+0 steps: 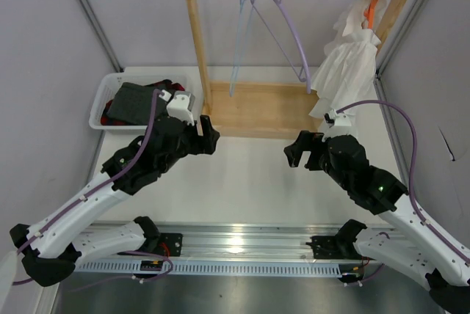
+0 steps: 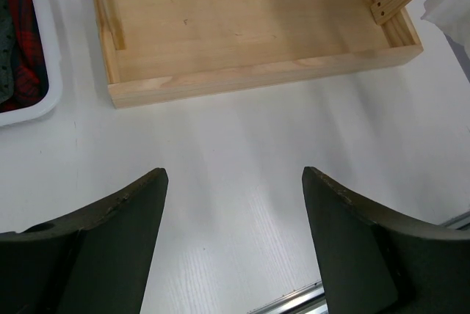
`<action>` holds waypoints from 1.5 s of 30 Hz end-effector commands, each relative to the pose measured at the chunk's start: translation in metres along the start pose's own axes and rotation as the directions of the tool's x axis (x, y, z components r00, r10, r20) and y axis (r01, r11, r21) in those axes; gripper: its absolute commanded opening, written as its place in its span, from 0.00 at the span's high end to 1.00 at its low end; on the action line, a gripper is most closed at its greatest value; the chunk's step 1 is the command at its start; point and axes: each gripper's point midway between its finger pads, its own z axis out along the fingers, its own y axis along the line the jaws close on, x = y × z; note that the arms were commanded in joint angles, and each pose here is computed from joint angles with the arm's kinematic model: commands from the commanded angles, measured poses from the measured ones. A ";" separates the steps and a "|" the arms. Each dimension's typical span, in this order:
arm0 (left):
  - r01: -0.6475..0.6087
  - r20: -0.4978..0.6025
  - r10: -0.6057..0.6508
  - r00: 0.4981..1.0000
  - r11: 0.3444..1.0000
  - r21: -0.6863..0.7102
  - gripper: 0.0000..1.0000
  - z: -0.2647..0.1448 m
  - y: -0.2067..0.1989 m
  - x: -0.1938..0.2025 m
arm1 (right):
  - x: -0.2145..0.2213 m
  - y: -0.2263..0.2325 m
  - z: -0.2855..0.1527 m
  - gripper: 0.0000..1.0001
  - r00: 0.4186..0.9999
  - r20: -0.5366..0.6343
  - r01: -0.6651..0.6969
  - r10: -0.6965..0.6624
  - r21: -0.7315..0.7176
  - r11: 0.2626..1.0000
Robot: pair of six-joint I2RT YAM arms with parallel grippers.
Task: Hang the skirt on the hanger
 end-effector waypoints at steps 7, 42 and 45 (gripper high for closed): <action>0.012 0.027 -0.010 1.000 0.997 -0.075 0.18 0.006 0.019 -0.014 | 0.002 0.005 0.008 0.01 1.000 -0.021 0.001 -0.001 -0.006 1.000; 0.059 -0.124 -0.211 0.970 0.692 -0.719 0.37 0.232 0.308 -0.039 | 0.012 0.008 0.017 0.01 0.995 -0.098 0.027 -0.031 -0.044 0.999; 0.038 -0.158 -0.210 0.965 0.705 -0.708 0.36 0.248 0.313 -0.023 | 0.015 0.005 0.017 0.01 0.994 -0.104 0.024 -0.028 -0.041 0.999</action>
